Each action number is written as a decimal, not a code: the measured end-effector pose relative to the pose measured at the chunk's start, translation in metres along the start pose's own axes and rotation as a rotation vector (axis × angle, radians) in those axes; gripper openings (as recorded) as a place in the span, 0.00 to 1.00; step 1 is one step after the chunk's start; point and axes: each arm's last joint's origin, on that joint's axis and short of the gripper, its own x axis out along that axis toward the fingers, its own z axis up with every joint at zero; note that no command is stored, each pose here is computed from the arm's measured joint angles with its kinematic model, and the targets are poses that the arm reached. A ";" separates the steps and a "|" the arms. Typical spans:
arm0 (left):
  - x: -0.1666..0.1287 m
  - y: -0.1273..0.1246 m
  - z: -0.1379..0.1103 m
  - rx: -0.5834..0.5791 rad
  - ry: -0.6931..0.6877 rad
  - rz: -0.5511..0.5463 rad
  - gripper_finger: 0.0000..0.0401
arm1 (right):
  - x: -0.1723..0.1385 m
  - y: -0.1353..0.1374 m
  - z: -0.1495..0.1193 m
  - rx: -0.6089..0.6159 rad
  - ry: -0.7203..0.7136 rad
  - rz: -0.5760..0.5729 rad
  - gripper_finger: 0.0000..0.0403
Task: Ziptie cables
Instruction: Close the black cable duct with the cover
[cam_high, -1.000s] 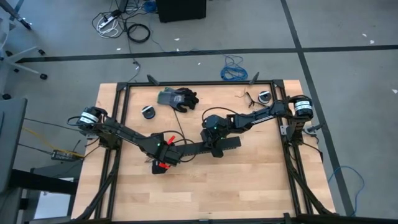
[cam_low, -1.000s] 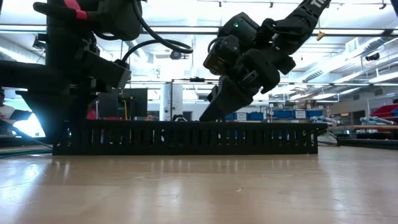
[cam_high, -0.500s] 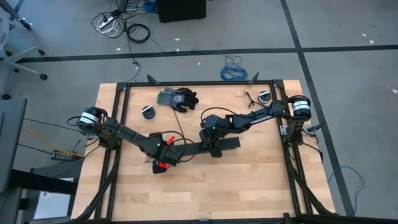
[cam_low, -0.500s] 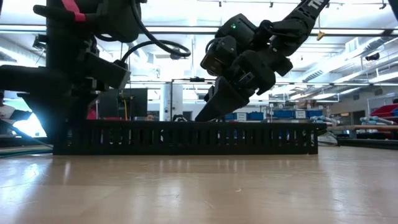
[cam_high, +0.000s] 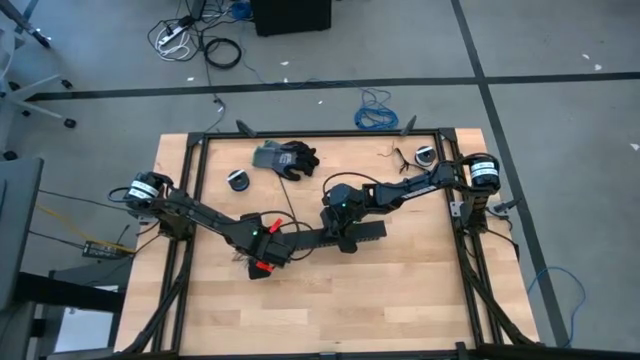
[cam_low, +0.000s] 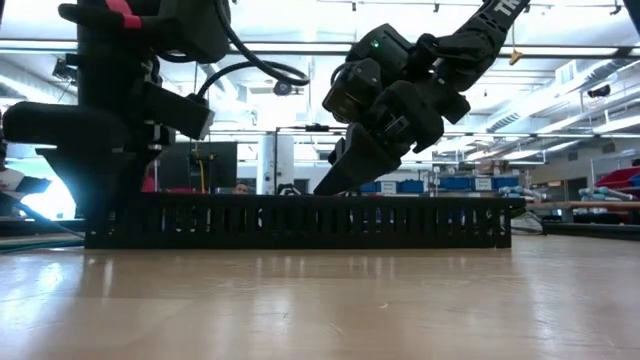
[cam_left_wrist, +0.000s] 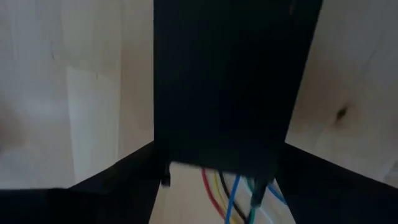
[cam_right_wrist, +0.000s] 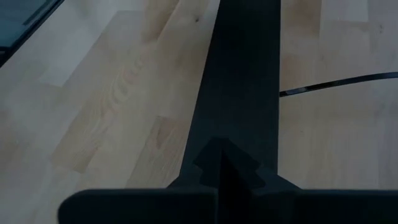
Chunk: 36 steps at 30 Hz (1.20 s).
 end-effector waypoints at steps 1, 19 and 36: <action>-0.001 0.000 0.000 -0.006 0.014 -0.003 0.70 | 0.000 0.000 0.000 0.000 0.000 0.003 0.00; -0.026 0.013 -0.046 -0.030 0.111 0.062 0.73 | 0.000 0.000 0.000 -0.019 -0.002 0.012 0.00; 0.006 0.018 -0.062 -0.335 0.030 0.016 0.63 | 0.000 -0.001 0.000 0.025 -0.006 0.005 0.00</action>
